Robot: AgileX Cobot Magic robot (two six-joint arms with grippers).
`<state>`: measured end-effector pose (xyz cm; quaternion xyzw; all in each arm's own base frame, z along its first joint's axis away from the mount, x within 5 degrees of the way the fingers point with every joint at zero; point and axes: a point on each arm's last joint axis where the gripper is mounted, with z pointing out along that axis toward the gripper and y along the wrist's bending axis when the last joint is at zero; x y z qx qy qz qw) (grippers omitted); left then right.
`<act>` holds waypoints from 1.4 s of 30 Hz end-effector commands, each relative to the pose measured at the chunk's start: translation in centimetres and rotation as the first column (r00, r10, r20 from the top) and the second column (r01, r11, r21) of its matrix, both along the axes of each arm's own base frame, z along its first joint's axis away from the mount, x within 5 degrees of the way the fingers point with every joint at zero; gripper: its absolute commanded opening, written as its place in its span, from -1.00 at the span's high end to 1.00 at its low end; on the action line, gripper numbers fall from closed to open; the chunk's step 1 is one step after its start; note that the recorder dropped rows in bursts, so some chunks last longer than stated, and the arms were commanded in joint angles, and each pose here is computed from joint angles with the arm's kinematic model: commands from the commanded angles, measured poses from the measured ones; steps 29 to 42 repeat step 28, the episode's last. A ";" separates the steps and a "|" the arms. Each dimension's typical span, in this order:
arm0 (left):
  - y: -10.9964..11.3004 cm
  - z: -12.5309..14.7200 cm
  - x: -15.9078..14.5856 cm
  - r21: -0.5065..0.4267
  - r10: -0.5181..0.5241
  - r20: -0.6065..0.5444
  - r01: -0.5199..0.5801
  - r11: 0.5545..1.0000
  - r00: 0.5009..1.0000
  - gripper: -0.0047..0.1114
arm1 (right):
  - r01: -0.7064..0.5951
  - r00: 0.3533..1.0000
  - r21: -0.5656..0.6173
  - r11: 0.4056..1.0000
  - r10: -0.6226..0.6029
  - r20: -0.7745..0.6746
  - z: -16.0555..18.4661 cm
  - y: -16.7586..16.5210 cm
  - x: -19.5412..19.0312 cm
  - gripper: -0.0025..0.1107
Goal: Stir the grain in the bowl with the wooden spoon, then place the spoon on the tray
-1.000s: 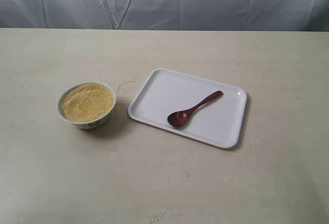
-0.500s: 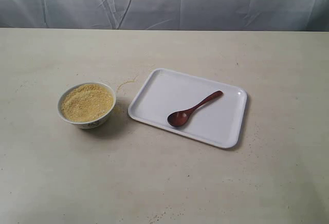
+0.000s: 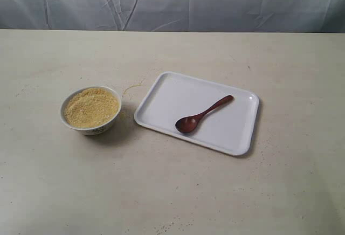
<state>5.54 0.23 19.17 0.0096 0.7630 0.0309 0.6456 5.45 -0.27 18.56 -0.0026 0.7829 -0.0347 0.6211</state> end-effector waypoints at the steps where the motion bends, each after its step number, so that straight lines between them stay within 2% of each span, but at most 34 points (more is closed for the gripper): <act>1: -0.2 0.0 0.0 0.000 -0.027 0.013 0.027 1.000 1.000 0.92 | 0.000 1.000 -0.001 1.000 0.000 0.011 0.0 0.0 0.0 0.96; 42: -0.2 0.0 0.0 0.000 -0.027 0.013 0.027 1.000 1.000 0.92 | -0.001 1.000 0.011 1.000 0.001 0.012 0.0 0.0 0.0 0.96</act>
